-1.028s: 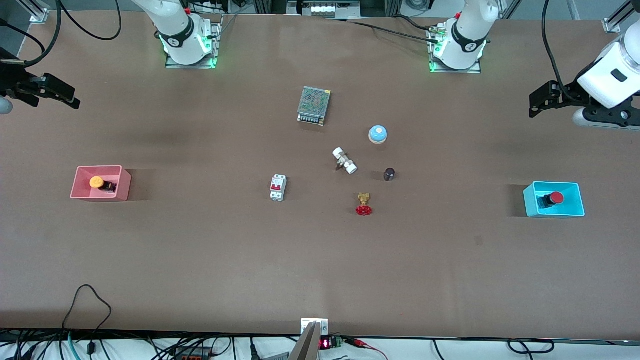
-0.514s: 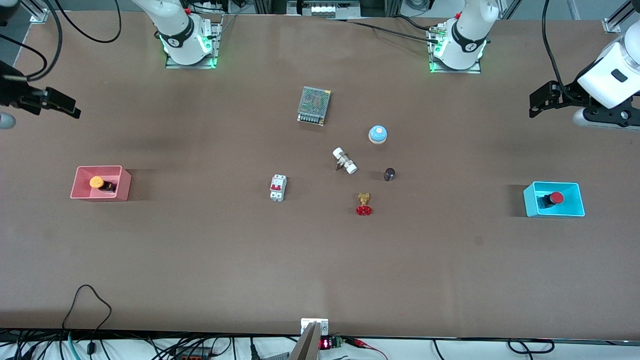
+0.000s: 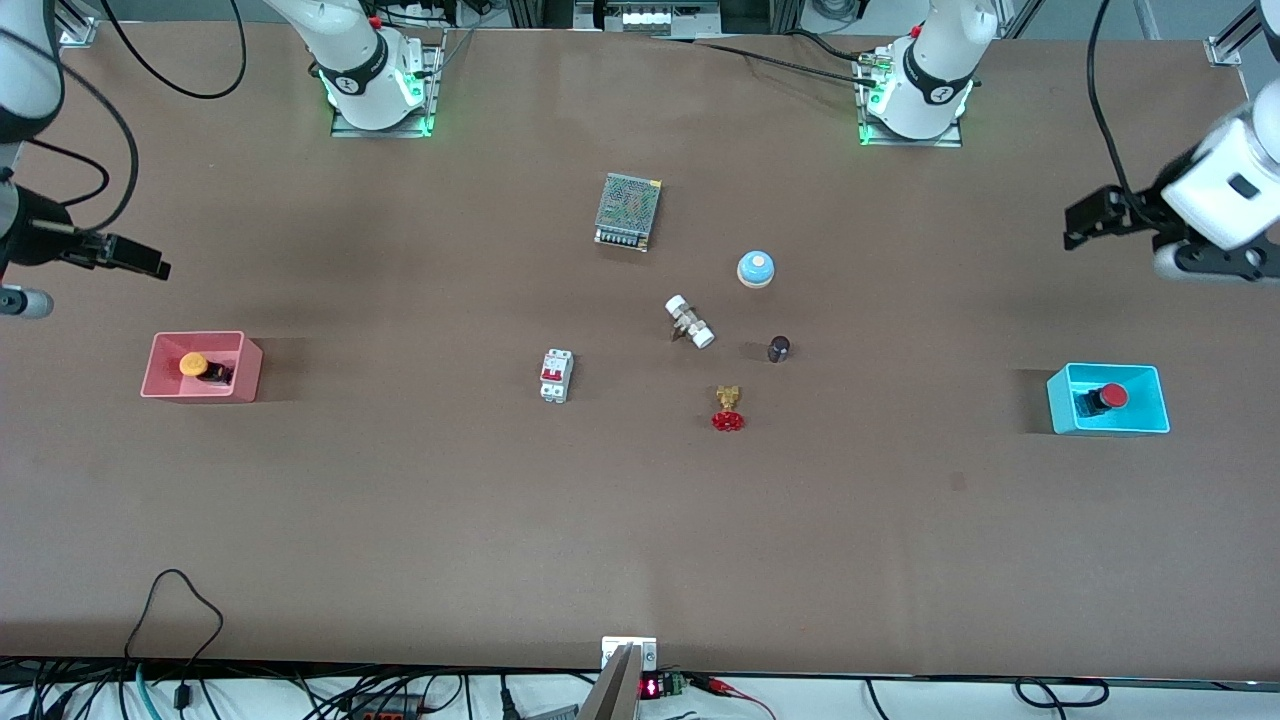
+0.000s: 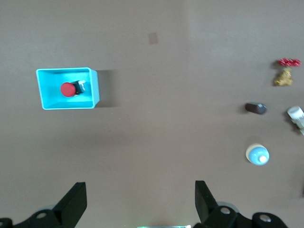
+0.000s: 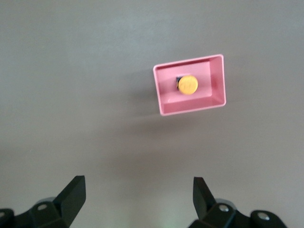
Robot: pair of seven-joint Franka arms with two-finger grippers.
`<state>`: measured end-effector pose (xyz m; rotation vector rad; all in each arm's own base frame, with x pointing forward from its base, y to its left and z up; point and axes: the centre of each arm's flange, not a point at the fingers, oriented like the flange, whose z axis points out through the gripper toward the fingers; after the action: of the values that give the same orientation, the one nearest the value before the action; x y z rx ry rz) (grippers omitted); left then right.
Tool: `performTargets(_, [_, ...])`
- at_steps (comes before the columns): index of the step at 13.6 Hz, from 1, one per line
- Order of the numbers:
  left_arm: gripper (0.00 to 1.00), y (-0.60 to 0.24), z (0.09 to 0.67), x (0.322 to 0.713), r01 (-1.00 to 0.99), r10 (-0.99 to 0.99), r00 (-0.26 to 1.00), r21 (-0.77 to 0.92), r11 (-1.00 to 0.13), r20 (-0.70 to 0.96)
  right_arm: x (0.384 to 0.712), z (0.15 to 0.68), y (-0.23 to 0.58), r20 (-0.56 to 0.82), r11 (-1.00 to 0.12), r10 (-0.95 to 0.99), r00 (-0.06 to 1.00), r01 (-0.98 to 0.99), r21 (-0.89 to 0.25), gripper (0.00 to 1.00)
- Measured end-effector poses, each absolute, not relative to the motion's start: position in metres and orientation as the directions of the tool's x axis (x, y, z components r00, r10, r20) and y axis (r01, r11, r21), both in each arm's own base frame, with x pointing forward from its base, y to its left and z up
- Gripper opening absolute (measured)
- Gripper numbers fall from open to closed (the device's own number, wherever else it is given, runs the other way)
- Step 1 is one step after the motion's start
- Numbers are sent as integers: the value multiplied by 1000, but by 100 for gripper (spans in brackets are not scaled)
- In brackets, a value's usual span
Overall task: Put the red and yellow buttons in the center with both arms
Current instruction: 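Lower the right gripper onto the yellow button while the left gripper reaches the red button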
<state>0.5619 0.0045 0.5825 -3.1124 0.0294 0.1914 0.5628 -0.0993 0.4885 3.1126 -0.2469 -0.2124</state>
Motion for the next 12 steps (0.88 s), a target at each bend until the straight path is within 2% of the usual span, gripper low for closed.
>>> performTargets(5, [100,107,531,586,93,104,976,-67,-993,-191,593,410,-120,-148,-983,-182,972,-177,47,100])
performTargets(7, [100,144,509,599,52,72,985,-122,-991,-159,600,380,-125,-157,-983,-183,971,-175,59,100])
performTargets(12, [100,182,422,638,-56,-45,995,-127,-990,-91,616,307,-142,-151,-985,-142,978,-124,121,100])
